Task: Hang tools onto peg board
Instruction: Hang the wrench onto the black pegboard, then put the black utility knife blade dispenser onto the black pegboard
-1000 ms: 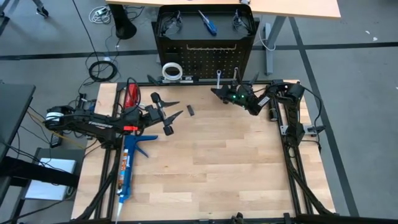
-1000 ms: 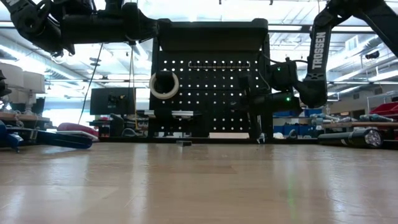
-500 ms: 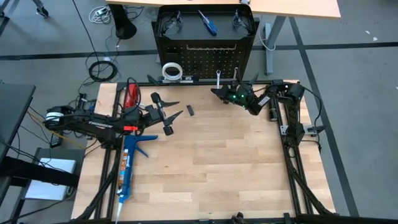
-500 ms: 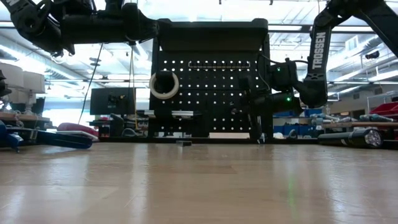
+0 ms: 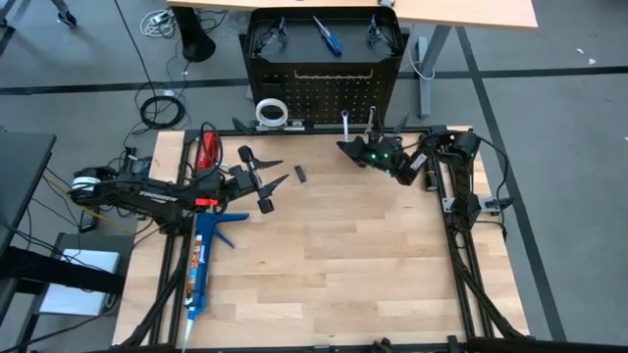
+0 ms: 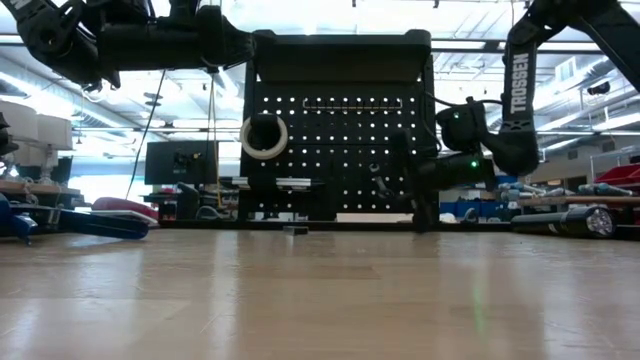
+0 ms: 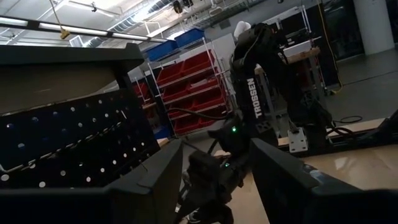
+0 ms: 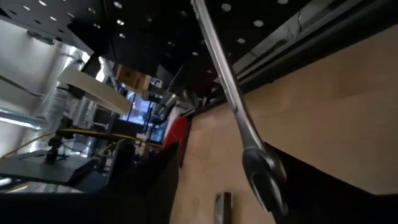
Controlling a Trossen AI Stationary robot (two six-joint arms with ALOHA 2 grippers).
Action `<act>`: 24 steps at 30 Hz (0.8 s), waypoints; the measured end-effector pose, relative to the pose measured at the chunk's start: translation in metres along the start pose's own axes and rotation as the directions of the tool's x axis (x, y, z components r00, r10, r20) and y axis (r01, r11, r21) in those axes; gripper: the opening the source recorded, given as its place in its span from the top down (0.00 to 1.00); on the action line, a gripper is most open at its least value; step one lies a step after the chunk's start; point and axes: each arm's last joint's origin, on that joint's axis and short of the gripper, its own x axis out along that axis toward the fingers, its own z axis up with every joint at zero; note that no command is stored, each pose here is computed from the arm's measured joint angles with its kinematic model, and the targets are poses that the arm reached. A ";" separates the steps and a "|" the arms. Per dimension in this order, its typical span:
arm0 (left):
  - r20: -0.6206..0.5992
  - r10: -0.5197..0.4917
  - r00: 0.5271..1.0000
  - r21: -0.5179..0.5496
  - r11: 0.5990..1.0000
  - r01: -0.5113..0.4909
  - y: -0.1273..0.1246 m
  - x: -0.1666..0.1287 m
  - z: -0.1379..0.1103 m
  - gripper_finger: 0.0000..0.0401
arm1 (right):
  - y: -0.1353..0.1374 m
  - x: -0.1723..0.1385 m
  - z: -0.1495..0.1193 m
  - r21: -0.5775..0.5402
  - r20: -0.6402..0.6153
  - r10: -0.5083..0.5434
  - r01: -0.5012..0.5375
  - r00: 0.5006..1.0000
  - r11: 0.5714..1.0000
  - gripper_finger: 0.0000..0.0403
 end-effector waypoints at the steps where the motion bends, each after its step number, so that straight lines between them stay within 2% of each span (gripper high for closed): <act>1: 0.000 0.000 1.000 0.000 1.000 0.000 0.000 0.000 0.000 0.52 | 0.000 -0.001 -0.001 -0.006 0.006 -0.002 0.002 1.000 1.000 0.44; 10: -0.001 0.000 1.000 -0.005 1.000 0.000 0.000 0.000 0.000 0.52 | 0.000 -0.011 -0.008 0.062 -0.034 -0.013 0.016 0.999 0.998 0.40; 18: -0.001 0.000 1.000 -0.020 1.000 0.000 0.000 0.000 0.000 0.52 | 0.001 -0.036 -0.022 0.118 -0.089 -0.037 0.048 0.995 0.992 0.40; 22: -0.001 0.001 1.000 -0.022 1.000 -0.001 0.000 0.000 0.000 0.52 | 0.007 -0.045 -0.028 0.096 -0.116 -0.036 0.047 0.993 0.994 0.40; 24: -0.004 0.009 1.000 -0.023 1.000 -0.009 0.000 0.000 0.000 0.52 | 0.017 -0.047 -0.032 0.040 -0.128 -0.001 0.006 0.992 0.999 0.40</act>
